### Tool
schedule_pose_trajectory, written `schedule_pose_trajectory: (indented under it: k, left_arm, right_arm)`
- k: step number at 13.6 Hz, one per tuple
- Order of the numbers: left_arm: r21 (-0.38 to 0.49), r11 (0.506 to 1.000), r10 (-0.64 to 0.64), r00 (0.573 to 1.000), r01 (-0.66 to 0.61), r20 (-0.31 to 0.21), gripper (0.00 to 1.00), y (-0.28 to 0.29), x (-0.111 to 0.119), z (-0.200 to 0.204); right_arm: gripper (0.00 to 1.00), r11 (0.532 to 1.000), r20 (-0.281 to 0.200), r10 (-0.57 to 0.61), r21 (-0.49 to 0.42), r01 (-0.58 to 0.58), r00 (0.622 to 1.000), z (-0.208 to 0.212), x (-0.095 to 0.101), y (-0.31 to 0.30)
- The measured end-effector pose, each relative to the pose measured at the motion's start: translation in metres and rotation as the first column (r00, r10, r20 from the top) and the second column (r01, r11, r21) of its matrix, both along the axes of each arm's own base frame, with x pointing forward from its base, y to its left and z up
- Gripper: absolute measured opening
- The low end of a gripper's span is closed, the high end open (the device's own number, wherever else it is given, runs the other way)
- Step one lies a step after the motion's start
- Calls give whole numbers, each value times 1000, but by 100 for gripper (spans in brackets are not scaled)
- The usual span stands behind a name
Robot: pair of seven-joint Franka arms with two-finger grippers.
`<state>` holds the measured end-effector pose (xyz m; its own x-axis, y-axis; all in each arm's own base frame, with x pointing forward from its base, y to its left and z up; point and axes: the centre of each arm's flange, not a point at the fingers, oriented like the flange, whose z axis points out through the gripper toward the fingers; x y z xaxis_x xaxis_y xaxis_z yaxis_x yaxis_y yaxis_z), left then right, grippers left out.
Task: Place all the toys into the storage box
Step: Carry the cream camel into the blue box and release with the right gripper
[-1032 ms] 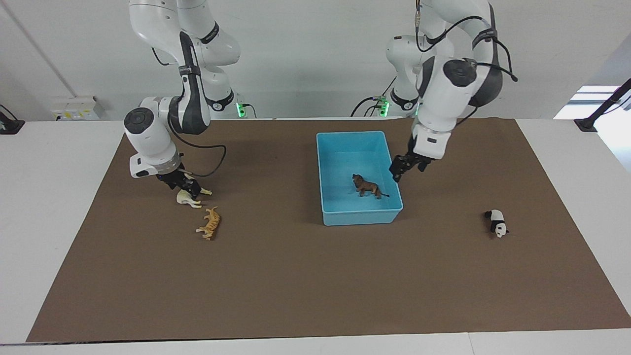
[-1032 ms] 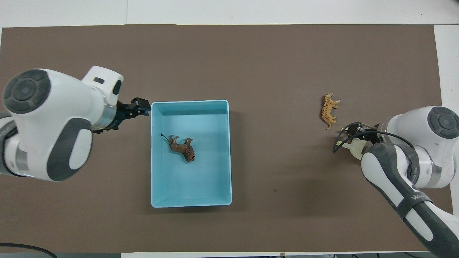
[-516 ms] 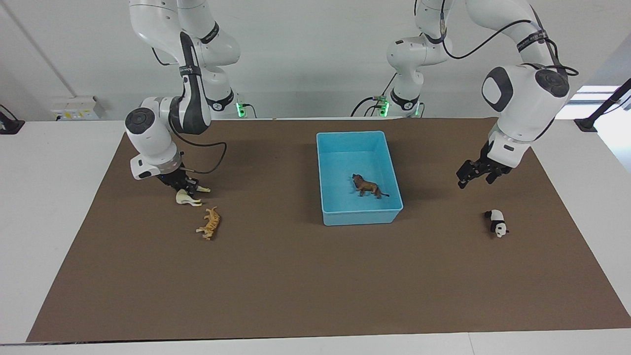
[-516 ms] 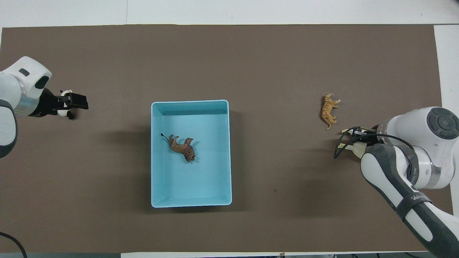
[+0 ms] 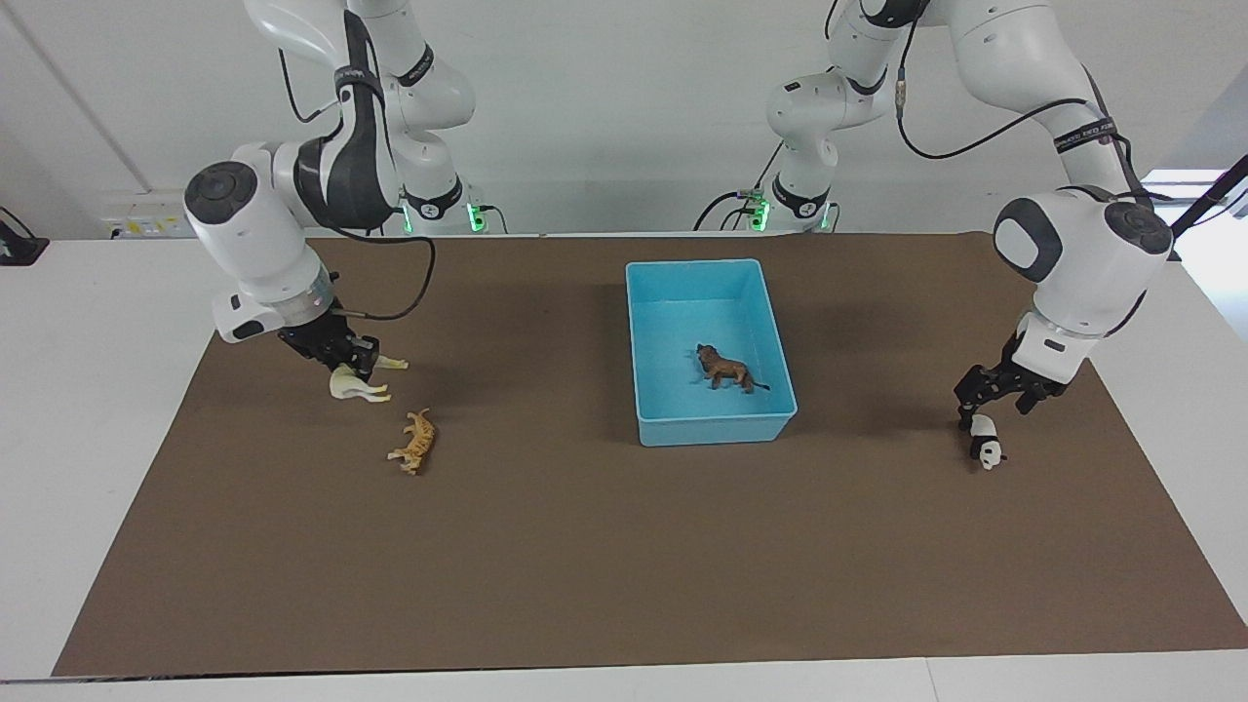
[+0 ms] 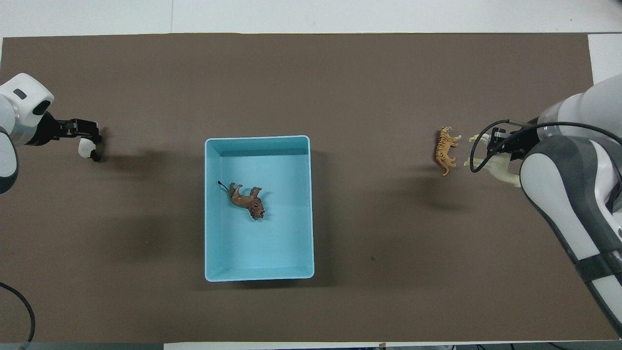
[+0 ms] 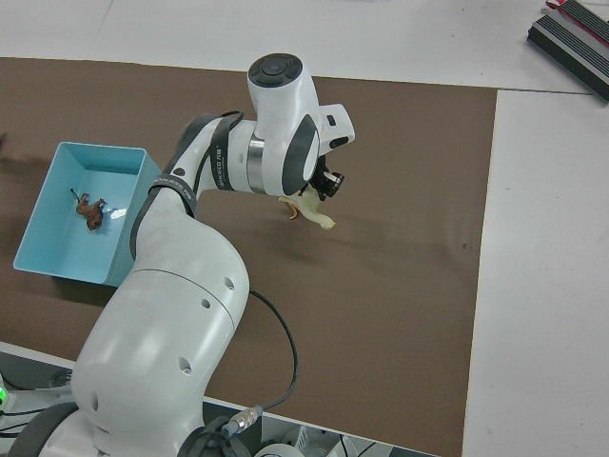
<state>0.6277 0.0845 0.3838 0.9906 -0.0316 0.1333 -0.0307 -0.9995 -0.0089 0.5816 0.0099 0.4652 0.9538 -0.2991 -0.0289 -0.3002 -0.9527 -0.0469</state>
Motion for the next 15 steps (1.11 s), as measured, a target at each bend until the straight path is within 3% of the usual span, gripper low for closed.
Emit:
schedule_pose_trajectory:
  k: [4,8,11,12,14,15]
  left_arm:
    - [32,998,-50,999,51,-20,100,2,9,-41]
    - [30,999,-38,999,39,-23,100,14,11,-62]
    - [29,999,-36,999,37,-25,99,16,11,-63]
    - [28,999,-36,999,37,-26,96,16,11,-64]
    - [27,999,-36,999,36,-30,71,16,10,-67]
    - [26,999,-35,999,36,-34,71,16,9,-69]
  right_arm:
    - [41,998,26,-44,35,43,999,50,22,114]
    - [41,998,17,-49,44,48,999,45,-6,277]
    - [41,985,30,-129,120,124,991,41,-17,359]
    - [41,974,47,-165,167,155,985,37,-21,386]
    - [41,960,47,-208,200,195,977,18,-34,427]
    - [41,958,47,-215,203,201,976,5,-38,442]
